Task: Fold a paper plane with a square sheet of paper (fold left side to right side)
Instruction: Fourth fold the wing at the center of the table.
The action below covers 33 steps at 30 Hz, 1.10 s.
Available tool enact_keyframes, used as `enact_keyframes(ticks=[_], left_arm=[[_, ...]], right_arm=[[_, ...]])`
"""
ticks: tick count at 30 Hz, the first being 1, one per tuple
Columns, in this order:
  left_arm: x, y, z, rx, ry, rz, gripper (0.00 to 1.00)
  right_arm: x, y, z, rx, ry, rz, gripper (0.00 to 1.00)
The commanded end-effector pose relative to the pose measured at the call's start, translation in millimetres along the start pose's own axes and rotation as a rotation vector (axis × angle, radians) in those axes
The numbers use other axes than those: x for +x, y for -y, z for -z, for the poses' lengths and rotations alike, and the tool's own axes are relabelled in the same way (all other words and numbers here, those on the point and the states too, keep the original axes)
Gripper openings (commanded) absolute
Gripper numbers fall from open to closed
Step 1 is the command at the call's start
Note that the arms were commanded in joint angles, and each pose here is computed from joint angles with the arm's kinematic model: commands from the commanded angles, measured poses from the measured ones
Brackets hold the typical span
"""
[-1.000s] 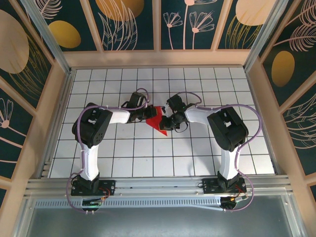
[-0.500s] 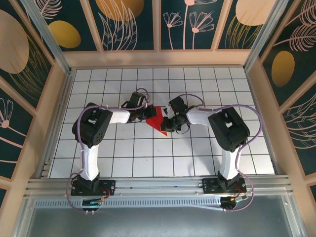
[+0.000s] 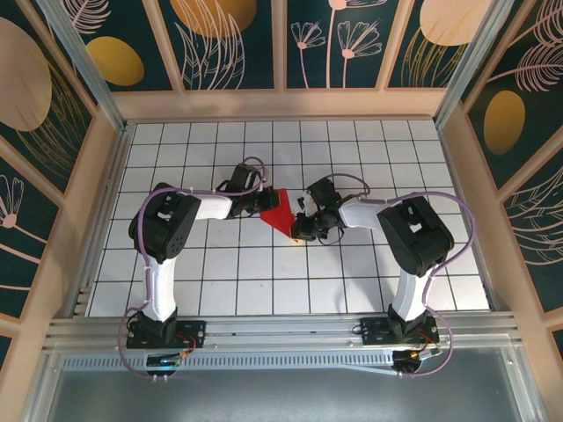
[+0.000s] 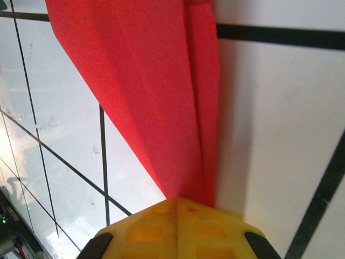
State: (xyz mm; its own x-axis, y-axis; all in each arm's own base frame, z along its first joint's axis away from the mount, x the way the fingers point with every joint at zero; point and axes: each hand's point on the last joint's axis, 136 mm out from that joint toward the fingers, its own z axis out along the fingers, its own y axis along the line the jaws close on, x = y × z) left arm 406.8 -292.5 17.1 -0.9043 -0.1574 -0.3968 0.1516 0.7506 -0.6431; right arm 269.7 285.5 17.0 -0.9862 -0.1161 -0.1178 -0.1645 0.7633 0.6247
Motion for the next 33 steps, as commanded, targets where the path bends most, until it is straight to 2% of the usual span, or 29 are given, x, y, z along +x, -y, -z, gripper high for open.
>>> enact_keyframes(ticks=[1,8,16,25,33], left_arm=[[26.2,-40.3,-11.1,-0.128,-0.072,0.049,0.08],[25.5,-39.9,-10.7,-0.128,-0.070,0.050,0.08],[25.4,-38.4,-9.9,-0.124,-0.068,0.050,0.08],[24.2,-35.0,-9.3,-0.113,-0.066,0.048,0.08],[24.0,-33.8,-9.7,-0.105,-0.066,0.053,0.08]], right_arm=[[27.9,20.3,2.7,0.063,-0.074,-0.080,0.00],[28.9,15.0,13.4,0.065,-0.070,-0.058,0.00],[-9.2,-29.6,49.8,-0.029,0.032,0.057,0.00],[-52.1,-39.8,26.4,-0.096,0.117,0.062,0.00],[-67.2,-31.4,3.4,-0.093,0.113,0.049,0.00]])
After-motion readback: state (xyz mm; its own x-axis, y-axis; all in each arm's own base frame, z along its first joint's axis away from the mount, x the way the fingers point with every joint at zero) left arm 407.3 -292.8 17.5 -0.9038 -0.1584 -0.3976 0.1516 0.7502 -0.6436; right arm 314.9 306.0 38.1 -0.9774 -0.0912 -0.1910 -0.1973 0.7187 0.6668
